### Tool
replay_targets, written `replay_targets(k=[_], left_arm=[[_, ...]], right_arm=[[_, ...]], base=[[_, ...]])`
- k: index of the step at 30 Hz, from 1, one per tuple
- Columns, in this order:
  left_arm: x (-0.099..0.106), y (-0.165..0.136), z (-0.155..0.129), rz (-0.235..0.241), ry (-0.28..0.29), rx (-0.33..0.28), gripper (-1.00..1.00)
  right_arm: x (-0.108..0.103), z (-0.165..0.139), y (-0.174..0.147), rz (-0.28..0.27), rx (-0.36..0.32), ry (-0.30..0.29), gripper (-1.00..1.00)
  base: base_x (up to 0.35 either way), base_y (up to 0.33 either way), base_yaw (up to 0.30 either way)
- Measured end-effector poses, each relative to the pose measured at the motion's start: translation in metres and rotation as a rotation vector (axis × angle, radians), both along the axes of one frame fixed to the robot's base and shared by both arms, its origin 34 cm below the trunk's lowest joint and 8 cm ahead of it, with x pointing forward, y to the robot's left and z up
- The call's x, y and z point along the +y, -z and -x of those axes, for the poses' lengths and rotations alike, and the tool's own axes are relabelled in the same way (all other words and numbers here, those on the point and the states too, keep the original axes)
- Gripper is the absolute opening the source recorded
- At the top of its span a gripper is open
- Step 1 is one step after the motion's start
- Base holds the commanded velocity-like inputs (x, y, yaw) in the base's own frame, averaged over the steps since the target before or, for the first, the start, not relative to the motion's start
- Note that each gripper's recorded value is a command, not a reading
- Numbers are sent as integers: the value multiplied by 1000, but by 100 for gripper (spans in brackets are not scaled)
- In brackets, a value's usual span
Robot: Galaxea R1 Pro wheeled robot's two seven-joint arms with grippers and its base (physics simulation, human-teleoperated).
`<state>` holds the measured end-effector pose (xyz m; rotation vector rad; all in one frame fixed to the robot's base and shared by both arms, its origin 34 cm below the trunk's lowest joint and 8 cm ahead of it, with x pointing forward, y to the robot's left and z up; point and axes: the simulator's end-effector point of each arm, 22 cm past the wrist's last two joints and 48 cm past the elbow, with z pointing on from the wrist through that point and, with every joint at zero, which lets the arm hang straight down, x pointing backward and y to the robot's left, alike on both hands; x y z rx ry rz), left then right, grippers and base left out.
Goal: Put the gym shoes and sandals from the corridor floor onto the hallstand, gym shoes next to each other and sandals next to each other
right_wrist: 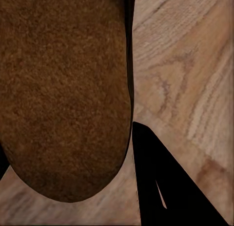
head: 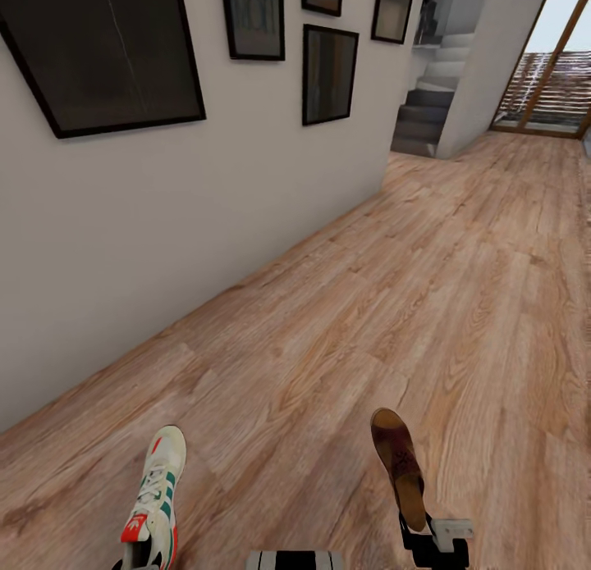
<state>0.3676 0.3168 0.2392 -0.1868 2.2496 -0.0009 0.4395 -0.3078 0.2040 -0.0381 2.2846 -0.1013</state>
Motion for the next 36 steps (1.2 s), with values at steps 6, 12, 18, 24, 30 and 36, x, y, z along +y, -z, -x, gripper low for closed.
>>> replay_targets(k=[6, 12, 18, 24, 30, 36], left_arm=[[0, 0, 0, 0, -1, -1, -100], [0, -2, -2, 0, -1, -9, -100], [0, -4, -5, 1, -2, -17, -100], [0, -6, -7, 1, -2, -24, -100], [0, -8, -8, 1, -2, -29, -100], [-1, -11, -10, 2, -1, -38, -100]], right_arm=[[0, 0, 0, 0, 0, 0, -100], [0, -2, -2, 0, -7, 0, -100], [0, -5, -5, 0, -15, 0, -100], [0, -7, -8, 0, -22, 0, -100], [0, -9, -10, 0, -29, 0, -100], [2, -8, -11, -3, -28, 0, -100]], base=[[0, 0, -179], [0, 0, -179], [0, 0, -179], [0, 0, -179], [0, 0, -183], [0, 0, -200]])
